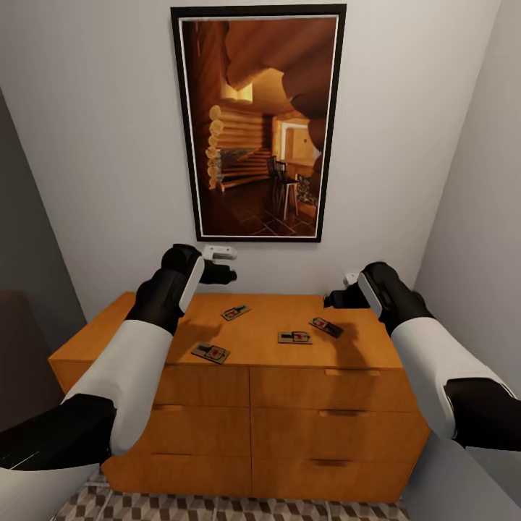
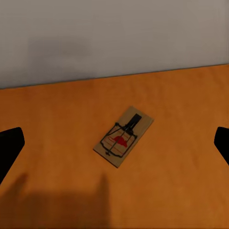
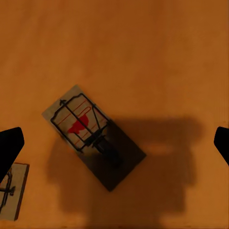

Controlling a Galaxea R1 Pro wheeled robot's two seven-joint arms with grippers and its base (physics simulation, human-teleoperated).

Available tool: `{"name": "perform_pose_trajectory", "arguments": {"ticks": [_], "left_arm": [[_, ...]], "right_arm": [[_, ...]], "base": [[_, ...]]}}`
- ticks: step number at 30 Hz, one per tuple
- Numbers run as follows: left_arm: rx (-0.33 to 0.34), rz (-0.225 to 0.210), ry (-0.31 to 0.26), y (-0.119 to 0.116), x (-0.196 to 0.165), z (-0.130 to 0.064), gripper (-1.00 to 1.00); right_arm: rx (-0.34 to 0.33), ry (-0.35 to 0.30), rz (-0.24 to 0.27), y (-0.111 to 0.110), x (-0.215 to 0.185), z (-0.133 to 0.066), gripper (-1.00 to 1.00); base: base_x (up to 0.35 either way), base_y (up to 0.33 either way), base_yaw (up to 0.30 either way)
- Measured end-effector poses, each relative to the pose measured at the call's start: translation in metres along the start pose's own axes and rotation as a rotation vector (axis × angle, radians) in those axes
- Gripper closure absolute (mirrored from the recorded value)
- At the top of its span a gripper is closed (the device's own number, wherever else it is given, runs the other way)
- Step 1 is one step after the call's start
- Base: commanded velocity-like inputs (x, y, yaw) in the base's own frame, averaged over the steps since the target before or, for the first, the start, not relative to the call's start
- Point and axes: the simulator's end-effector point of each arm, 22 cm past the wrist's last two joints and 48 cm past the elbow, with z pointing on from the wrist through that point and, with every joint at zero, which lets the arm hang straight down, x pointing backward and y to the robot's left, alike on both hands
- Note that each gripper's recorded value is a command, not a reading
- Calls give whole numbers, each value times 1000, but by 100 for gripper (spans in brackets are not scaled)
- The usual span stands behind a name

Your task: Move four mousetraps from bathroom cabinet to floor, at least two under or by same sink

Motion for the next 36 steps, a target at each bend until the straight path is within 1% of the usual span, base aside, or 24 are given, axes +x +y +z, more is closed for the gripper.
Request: {"name": "perform_pose_trajectory", "arguments": {"ticks": [2,6,9,13,16,20,28,30,36], "left_arm": [[0,0,3,0,1,1,-100],[0,0,8,0,3,2,-100],[0,0,10,0,4,2,-100],[1,0,10,0,4,2,-100],[1,0,10,0,4,2,-100],[2,0,11,-1,4,2,-100],[2,-1,11,-1,4,2,-100],[1,0,10,0,4,2,-100],[0,0,10,0,4,2,-100]], "right_arm": [[0,12,2,-1,4,3,-100],[7,58,-3,-2,21,12,-100],[18,87,-27,0,31,18,-100],[32,109,-66,2,38,22,-100],[37,118,-84,3,41,23,-100],[32,123,-95,6,43,24,-100],[1,129,-105,12,45,25,-100],[-12,127,-114,15,44,24,-100],[-7,125,-133,15,44,23,-100]], "base": [[0,0,0],[0,0,0],[0,0,0],[0,0,0],[0,0,0],[0,0,0],[0,0,0],[0,0,0],[0,0,0]]}}
